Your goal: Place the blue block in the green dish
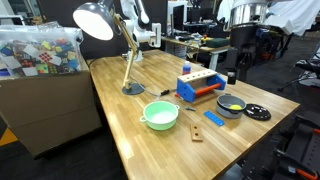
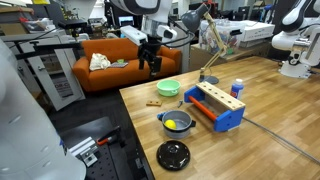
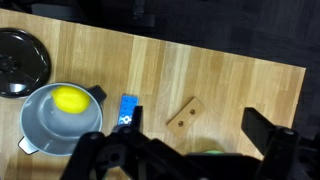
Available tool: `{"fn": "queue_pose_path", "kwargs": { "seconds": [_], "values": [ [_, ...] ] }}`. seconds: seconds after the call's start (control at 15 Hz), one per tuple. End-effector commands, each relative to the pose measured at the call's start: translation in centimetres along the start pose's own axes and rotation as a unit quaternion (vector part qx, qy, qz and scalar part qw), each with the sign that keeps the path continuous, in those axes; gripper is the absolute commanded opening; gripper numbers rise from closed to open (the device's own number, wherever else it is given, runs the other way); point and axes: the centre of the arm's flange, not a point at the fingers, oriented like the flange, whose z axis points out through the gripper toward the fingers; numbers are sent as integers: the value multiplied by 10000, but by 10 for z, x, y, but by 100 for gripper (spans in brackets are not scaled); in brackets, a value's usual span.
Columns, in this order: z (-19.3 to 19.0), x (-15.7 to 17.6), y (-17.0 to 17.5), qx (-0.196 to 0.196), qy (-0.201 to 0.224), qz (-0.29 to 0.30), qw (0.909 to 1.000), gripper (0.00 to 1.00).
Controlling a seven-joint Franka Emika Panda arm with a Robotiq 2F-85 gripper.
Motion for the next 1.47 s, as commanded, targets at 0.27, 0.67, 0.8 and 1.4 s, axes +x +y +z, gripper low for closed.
{"fn": "queue_pose_path", "kwargs": {
  "seconds": [0.27,0.67,0.8,1.4],
  "values": [
    [22,35,16,-755,304,671,9944,100],
    [68,93,8,-1276,225,972,9868,100],
    [69,80,12,-1195,255,915,9883,100],
    [85,93,13,-1092,152,931,9895,100]
  ]
}}
